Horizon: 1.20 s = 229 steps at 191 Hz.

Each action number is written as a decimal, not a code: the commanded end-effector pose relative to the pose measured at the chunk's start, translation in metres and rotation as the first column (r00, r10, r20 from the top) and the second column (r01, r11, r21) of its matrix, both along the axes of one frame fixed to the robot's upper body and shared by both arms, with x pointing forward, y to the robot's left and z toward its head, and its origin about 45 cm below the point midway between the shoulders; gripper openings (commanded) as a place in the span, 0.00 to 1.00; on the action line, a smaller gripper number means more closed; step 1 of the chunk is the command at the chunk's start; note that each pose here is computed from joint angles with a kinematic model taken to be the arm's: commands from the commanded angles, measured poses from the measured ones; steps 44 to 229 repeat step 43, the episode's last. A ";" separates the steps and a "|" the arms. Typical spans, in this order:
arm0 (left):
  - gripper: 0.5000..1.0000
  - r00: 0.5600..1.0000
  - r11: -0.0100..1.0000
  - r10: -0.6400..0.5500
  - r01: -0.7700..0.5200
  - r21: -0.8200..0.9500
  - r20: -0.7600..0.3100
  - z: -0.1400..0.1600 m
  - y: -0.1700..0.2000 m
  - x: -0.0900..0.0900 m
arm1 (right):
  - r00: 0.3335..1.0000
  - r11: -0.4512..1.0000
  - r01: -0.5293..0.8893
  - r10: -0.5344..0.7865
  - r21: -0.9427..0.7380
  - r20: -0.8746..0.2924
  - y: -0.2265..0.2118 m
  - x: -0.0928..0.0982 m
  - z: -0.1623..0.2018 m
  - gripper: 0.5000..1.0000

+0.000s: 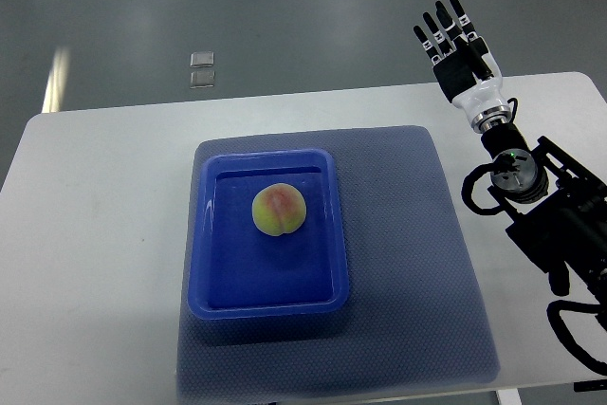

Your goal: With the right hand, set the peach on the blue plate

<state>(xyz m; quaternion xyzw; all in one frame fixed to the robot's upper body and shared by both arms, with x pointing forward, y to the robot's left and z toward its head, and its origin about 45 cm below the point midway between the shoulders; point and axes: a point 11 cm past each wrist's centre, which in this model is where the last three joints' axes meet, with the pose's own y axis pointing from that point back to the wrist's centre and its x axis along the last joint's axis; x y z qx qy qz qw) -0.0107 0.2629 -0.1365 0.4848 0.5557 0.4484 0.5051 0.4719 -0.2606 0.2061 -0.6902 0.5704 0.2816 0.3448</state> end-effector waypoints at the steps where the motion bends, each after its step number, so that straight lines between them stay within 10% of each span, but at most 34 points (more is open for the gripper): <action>1: 1.00 1.000 1.000 0.000 0.000 0.000 0.000 0.000 0.000 0.000 | 1.000 1.000 -0.011 0.011 -0.014 -0.010 0.004 -0.001 -0.003 0.86; 229: 1.00 1.000 1.000 0.002 -0.002 0.009 0.000 0.000 0.003 0.000 | 0.999 0.999 -0.029 0.028 -0.027 -0.017 0.010 -0.002 -0.006 0.86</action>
